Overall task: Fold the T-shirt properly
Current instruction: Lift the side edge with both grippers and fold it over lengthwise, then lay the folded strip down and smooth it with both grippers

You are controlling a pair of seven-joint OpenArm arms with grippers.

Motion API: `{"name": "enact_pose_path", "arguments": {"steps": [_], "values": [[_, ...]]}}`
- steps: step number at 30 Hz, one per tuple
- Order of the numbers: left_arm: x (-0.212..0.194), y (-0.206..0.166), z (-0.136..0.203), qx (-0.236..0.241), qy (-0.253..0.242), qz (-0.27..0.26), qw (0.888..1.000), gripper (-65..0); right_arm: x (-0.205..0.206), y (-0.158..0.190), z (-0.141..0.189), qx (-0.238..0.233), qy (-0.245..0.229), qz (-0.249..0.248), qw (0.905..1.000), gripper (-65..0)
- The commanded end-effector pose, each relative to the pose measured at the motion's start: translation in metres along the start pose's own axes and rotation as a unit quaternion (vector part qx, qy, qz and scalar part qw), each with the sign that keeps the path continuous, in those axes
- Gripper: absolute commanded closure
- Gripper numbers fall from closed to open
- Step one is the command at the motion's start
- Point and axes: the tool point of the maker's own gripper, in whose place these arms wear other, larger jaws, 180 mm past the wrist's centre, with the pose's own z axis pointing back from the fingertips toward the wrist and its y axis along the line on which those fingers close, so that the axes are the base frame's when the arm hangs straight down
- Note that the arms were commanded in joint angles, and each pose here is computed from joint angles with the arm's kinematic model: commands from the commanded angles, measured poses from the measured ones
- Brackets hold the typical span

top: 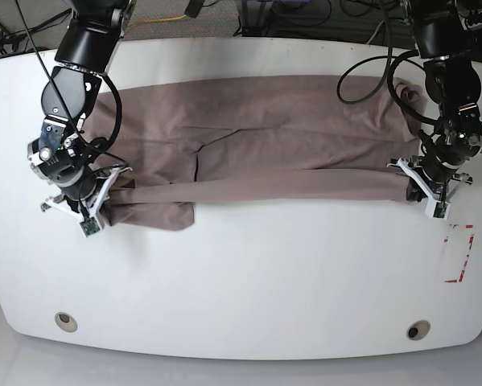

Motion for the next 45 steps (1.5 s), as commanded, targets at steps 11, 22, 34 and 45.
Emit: {"name": "enact_pose_path", "arguments": {"steps": [11,22,34,45], "values": [[-0.032,0.015,0.053,0.000,0.017,-0.035,0.999,0.0,-0.046,0.010,0.045,-0.041,0.019,-0.044,0.9980,0.0],[-0.081,-0.002,0.066,-0.043,0.074,-0.062,0.994,0.0,-0.084,0.058,0.054,-0.004,0.055,-0.076,0.9956,0.0],[-0.105,-0.001,0.069,-0.047,0.119,-0.067,0.990,-39.6,-0.115,0.029,0.072,-0.065,0.072,-0.152,0.9836,-45.8],[-0.049,-0.012,0.073,-0.030,0.049,-0.077,0.995,-41.1,-0.072,0.017,0.051,-0.055,0.028,-0.125,0.9902,-53.1]]}}
